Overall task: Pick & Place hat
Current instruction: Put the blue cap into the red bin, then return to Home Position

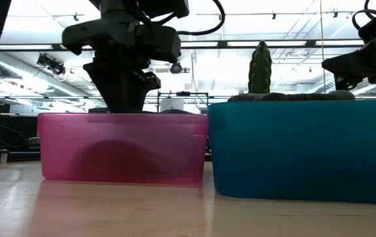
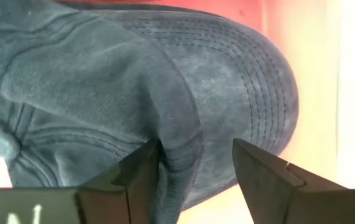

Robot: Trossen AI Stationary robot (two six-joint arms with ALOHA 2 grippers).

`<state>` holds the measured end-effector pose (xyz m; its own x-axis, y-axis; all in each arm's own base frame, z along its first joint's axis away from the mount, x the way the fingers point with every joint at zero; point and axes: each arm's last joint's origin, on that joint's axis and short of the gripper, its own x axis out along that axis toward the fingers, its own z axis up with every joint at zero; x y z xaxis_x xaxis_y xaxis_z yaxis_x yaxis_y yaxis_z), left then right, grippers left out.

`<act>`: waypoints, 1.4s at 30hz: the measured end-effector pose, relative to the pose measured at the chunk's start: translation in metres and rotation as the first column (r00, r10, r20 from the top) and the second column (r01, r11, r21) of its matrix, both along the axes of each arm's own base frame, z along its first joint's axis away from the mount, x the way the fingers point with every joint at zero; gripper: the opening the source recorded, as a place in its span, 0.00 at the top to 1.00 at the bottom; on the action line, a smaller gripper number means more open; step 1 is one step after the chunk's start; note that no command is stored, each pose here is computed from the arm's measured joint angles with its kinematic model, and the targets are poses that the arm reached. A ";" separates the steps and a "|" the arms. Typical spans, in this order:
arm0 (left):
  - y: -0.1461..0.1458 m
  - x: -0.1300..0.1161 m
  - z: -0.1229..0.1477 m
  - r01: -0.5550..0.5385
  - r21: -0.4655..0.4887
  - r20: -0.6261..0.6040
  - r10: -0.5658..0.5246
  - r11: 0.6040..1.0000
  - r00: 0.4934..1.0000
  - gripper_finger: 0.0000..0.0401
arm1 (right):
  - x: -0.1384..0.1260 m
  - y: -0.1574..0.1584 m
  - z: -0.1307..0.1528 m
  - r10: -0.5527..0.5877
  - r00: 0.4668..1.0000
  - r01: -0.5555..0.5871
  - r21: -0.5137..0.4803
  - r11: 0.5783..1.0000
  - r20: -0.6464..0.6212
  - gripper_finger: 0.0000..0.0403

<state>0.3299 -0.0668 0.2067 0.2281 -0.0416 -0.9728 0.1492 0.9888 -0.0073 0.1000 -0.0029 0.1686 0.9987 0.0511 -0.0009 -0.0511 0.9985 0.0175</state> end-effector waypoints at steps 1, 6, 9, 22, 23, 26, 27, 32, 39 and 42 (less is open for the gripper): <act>0.000 0.000 0.000 -0.025 -0.005 -0.001 0.025 1.000 1.000 0.48 | 0.000 0.000 0.000 0.000 1.000 0.000 0.000 1.000 0.000 0.95; 0.000 0.001 0.000 -0.154 -0.038 0.003 0.154 0.987 0.988 0.49 | 0.000 0.000 0.000 0.000 1.000 0.000 0.000 1.000 0.000 0.95; -0.001 0.004 0.001 -0.236 -0.069 0.019 0.238 0.969 0.971 0.49 | 0.000 0.000 0.000 0.000 1.000 0.000 0.000 1.000 0.000 0.95; -0.058 0.010 0.011 -0.024 -0.204 0.227 0.071 0.979 0.971 0.49 | 0.000 0.000 0.000 0.000 1.000 0.000 0.000 1.000 0.000 0.95; -0.060 0.009 0.013 -0.016 -0.205 0.231 0.064 0.979 0.971 0.49 | 0.000 0.000 0.000 0.000 1.000 0.000 0.000 1.000 0.000 0.95; -0.058 0.005 0.024 -0.014 -0.216 0.264 0.072 0.976 0.962 0.49 | 0.000 0.000 0.000 0.000 1.000 0.000 0.000 1.000 0.000 0.95; -0.058 0.004 0.028 -0.012 -0.219 0.278 0.075 0.976 0.958 0.49 | 0.000 0.000 0.000 0.000 1.000 0.000 0.000 1.000 0.000 0.95; -0.054 -0.002 0.041 -0.020 -0.230 0.301 0.091 0.973 0.949 0.49 | 0.000 0.000 0.000 0.000 1.000 0.000 0.000 1.000 0.000 0.95; -0.057 -0.013 0.059 -0.069 -0.151 0.387 0.123 0.986 0.914 0.49 | 0.000 0.000 0.000 0.000 1.000 0.000 0.000 1.000 0.000 0.95; -0.064 -0.017 0.061 -0.067 -0.119 0.410 0.110 0.991 0.906 0.49 | 0.000 0.000 0.000 0.000 1.000 0.000 0.000 1.000 0.000 0.95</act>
<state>0.3125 -0.1306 0.2677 0.6168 -0.0942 -0.7814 0.0720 0.9954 -0.0631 0.1000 -0.0029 0.1686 0.9987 0.0513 -0.0009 -0.0513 0.9985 0.0176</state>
